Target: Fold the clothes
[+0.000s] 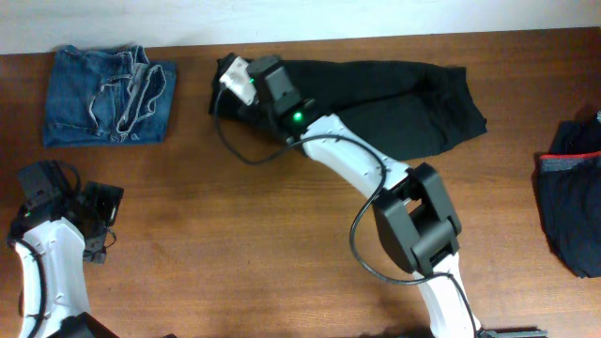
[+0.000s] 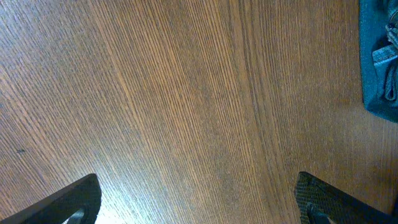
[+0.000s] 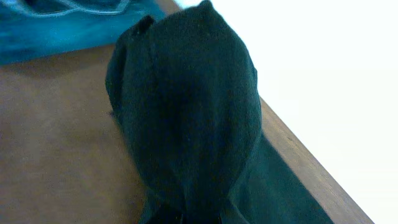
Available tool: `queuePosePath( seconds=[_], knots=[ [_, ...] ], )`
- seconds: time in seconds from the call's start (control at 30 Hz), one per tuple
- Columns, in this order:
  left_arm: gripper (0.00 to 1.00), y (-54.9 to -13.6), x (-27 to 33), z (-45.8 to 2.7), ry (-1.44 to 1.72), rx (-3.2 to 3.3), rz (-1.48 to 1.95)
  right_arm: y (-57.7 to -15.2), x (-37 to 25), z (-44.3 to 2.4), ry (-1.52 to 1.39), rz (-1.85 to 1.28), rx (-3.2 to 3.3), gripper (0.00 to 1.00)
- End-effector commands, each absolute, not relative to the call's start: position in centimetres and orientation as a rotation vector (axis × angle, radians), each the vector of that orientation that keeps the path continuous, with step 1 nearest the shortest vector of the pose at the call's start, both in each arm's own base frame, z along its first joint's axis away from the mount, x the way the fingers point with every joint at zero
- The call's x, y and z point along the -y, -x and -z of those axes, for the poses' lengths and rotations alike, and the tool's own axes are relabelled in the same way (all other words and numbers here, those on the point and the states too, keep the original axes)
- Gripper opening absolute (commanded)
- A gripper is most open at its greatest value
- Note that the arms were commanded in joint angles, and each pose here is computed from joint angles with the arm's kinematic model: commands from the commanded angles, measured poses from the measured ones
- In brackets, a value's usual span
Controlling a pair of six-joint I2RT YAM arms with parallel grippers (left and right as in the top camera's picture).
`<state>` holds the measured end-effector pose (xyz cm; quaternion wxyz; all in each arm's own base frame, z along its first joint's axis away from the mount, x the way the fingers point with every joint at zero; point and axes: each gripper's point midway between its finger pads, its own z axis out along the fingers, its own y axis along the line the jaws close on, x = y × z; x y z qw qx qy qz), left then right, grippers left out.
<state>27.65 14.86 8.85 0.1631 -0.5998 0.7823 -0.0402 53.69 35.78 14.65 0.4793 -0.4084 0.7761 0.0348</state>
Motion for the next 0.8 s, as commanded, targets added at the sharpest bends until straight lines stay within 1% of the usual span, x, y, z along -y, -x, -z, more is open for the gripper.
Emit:
queuePosePath(
  seconds=[0.0, 0.07, 0.2, 0.27, 0.33, 0.4, 0.43, 0.47, 0.5, 0.53, 0.67, 0.77],
  knots=[
    [0.99, -27.9, -15.2, -9.7, 1.678, -2.225, 0.102, -55.9, -33.6, -19.2, 0.842, -0.217, -1.856, 0.09],
    [0.99, -27.9, -15.3, -9.7, 1.678, -2.225, 0.102, -56.6, -33.0, -19.4, 0.801, -0.377, -1.850, 0.14],
    [0.99, -27.9, -15.2, -9.6, 1.679, -2.225, 0.102, -57.9, -31.5, -18.9, 0.716, -0.551, -1.861, 0.17],
    [0.99, -27.9, -15.2, -9.7, 1.678, -2.225, 0.102, -58.8, -30.5, -17.4, 0.673, -0.570, -1.887, 0.20],
    [0.99, -27.9, -15.2, -9.7, 1.678, -2.225, 0.103, -59.5, -29.8, -15.2, 0.644, -0.576, -1.930, 0.21],
    [0.99, -27.9, -15.2, -9.7, 1.679, -2.225, 0.103, -59.7, -29.5, -12.5, 0.607, -0.601, -1.990, 0.28],
    [0.99, -27.9, -15.2, -9.7, 1.678, -2.225, 0.103, -59.7, -29.5, -11.5, 0.598, -0.610, -2.009, 0.32],
    [0.99, -27.9, -15.2, -9.6, 1.678, -2.225, 0.103, -59.7, -29.5, -10.8, 0.589, -0.617, -2.027, 0.42],
    [0.99, -27.9, -15.2, -9.6, 1.678, -2.225, 0.103, -59.6, -29.5, -10.4, 0.585, -0.621, -2.037, 0.64],
    [0.99, -27.9, -15.2, -9.6, 1.679, -2.226, 0.103, -59.6, -29.5, -9.9, 0.566, -0.631, -2.055, 0.99],
    [0.99, -27.9, -15.2, -9.6, 1.677, -2.227, 0.107, -59.6, -29.2, -10.3, 0.520, -0.654, -2.073, 0.99],
    [0.99, -27.8, -15.0, -9.6, 1.682, -2.233, 0.109, -59.7, -27.8, -12.6, 0.493, -0.644, -2.073, 0.99]
  ],
)
